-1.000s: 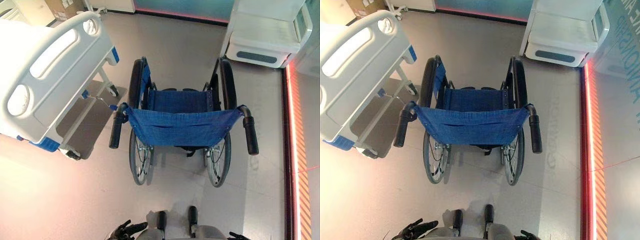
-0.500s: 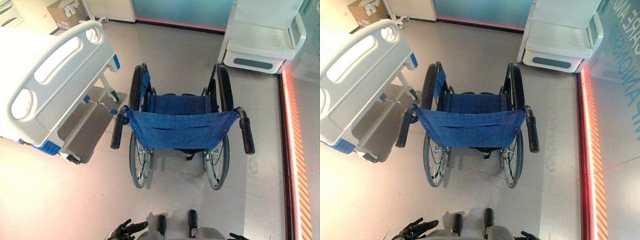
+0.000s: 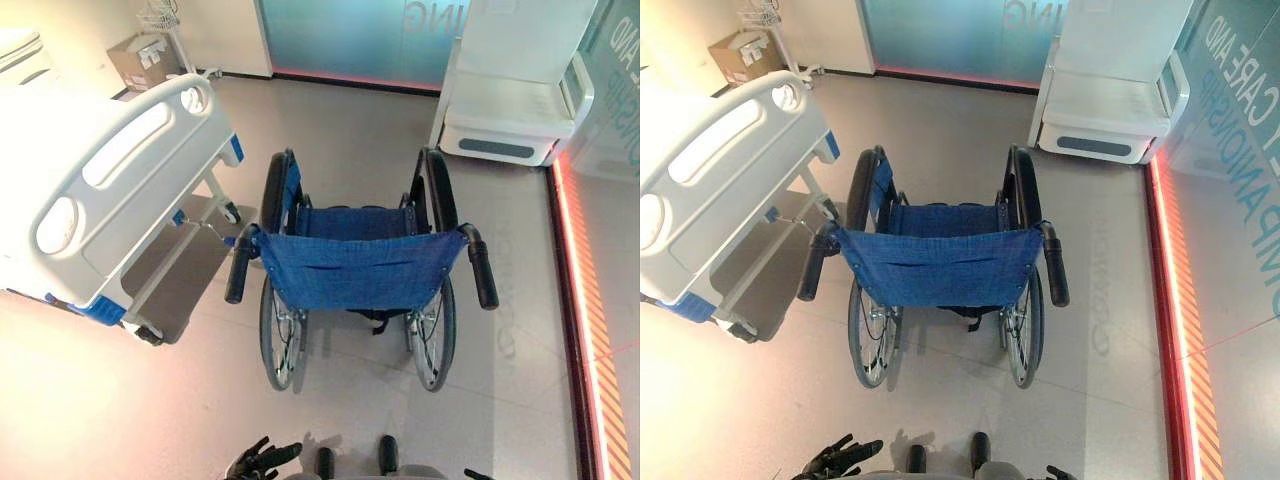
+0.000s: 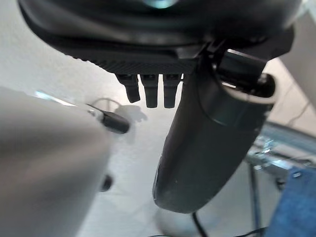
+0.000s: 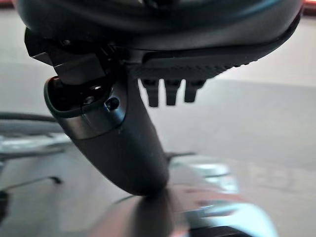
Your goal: Push the wheelchair next to the bed
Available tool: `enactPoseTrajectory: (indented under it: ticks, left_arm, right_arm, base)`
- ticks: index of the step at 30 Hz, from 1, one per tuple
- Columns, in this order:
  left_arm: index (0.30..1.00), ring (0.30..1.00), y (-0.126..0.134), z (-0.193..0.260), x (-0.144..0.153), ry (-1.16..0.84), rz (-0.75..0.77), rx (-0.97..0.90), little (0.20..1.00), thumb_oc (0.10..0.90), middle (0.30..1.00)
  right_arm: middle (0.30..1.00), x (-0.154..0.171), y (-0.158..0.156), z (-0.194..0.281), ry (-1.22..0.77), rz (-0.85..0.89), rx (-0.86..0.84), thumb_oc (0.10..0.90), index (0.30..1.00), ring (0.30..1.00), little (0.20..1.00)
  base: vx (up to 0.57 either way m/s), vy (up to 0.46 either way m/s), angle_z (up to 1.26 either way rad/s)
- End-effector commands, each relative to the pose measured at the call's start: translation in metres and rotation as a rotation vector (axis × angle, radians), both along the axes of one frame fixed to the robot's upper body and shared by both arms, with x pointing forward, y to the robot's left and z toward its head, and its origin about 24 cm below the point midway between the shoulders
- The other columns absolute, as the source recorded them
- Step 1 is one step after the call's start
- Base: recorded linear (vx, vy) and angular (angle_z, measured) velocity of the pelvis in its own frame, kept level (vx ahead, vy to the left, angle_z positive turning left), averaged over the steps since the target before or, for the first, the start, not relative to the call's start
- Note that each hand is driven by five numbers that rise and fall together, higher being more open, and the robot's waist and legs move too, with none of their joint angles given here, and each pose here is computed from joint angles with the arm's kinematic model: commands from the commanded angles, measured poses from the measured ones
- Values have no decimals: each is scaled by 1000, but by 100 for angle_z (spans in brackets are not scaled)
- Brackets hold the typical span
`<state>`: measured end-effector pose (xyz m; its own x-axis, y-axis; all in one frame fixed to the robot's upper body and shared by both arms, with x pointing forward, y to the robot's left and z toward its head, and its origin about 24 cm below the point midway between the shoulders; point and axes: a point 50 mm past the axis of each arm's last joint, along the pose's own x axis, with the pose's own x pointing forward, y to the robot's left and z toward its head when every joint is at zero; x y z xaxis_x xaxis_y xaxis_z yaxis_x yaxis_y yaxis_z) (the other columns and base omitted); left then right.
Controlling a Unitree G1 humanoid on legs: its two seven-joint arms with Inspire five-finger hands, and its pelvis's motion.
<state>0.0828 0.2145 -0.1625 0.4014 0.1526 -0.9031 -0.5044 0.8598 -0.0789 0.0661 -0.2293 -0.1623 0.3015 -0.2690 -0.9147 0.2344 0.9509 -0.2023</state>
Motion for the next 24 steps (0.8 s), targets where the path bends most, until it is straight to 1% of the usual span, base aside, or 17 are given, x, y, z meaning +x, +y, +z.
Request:
enactPoseTrajectory:
  ticks: [1,2,3,4,7,8,14,17,19,24]
  left_arm:
    - [900,900,26,16,28,-145,117,67,900,800,900]
    - [900,900,27,17,28,-150,124,64,900,800,900]
    - [900,900,32,21,32,-179,179,67,900,800,900]
    - [900,900,35,25,35,-198,194,70,900,800,900]
    - [900,900,45,39,45,-269,195,123,900,800,900]
    - [900,900,53,48,50,-301,201,166,900,800,900]
    - [900,900,82,89,71,-440,251,276,900,800,900]
    - [900,900,85,107,82,-496,245,299,900,800,900]
    - [900,900,90,125,92,-543,263,323,900,800,900]
    - [900,900,94,157,106,-651,276,354,900,800,900]
  right_arm:
    - [900,35,-20,20,-196,-133,-104,800,900,900,900]
    - [900,36,-21,21,-201,-142,-107,800,900,900,900]
    - [900,39,-31,27,-247,-201,-142,800,900,900,900]
    - [900,41,-37,31,-278,-228,-168,800,900,900,900]
    - [900,53,-54,50,-377,-296,-235,800,900,900,900]
    - [900,61,-61,64,-443,-319,-290,800,900,900,900]
    - [900,86,-83,115,-679,-379,-430,800,900,900,900]
    - [900,94,-86,131,-764,-402,-460,800,900,900,900]
    - [900,102,-89,149,-838,-414,-519,800,900,900,900]
    - [900,112,-91,182,-979,-414,-589,800,900,900,900]
  base:
    - [0,0,0]
    - [0,0,0]
    - [0,0,0]
    - [0,0,0]
    - [0,0,0]
    - [16,0,-5]
    - [30,11,-3]
    - [0,0,0]
    - [37,9,1]
    - [7,3,0]
